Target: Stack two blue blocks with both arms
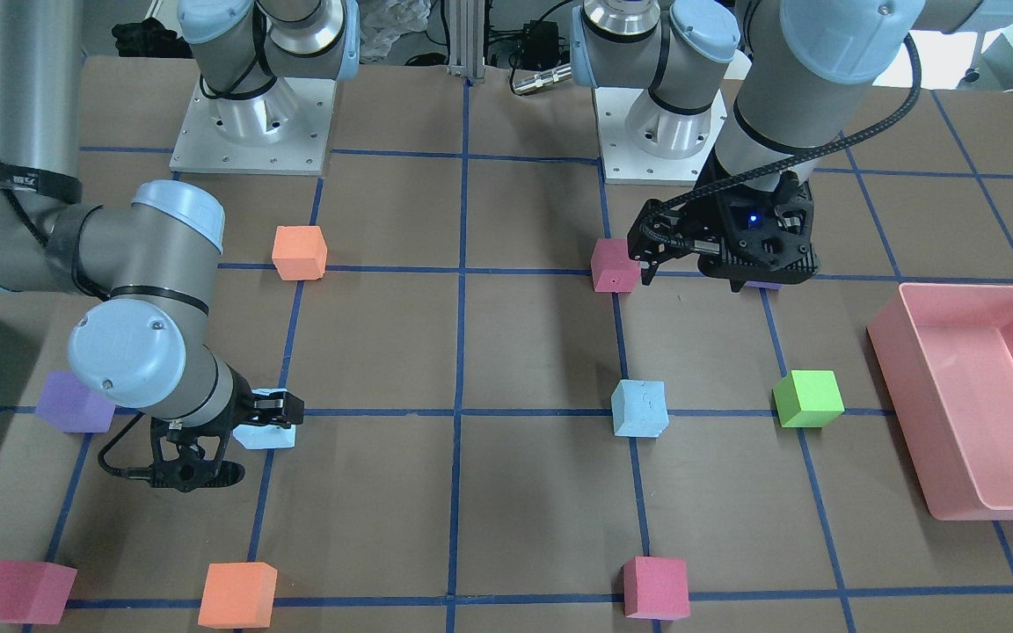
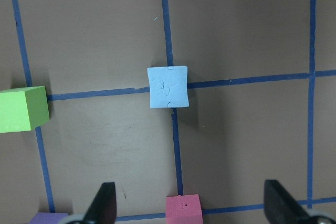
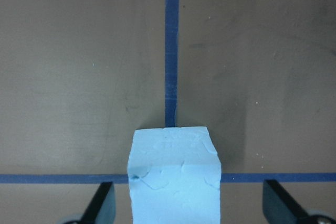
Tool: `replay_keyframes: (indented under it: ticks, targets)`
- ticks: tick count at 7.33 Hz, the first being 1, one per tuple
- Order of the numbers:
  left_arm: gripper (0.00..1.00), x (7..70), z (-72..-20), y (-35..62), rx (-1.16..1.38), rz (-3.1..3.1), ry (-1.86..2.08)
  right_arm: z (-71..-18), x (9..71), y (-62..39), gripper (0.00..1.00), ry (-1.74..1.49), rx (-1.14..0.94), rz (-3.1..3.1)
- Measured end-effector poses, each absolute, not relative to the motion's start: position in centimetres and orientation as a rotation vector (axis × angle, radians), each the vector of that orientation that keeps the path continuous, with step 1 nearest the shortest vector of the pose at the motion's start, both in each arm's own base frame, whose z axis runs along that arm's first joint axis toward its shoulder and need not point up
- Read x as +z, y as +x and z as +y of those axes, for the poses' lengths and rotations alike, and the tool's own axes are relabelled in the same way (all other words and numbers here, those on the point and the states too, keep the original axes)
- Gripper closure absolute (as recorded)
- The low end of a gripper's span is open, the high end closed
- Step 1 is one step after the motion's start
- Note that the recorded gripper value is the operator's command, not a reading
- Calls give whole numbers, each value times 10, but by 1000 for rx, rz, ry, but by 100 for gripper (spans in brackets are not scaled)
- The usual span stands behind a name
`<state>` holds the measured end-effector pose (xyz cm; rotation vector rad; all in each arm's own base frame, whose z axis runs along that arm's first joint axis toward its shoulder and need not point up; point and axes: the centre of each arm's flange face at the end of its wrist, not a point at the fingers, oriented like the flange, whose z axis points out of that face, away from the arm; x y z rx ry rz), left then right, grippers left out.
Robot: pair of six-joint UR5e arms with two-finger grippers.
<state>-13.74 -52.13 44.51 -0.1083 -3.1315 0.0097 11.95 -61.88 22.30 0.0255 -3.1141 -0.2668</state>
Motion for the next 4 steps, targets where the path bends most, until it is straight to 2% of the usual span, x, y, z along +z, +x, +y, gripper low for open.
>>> replay_keyframes:
  ticks: [1, 4]
  targets:
    - [0, 437, -522, -137, -14, -3131, -110, -613, 213, 120, 5, 19, -300, -3114]
    - [0, 433, -522, -136, 7, -3140, -110, -607, 200, 120, 95, 14, -290, -3116]
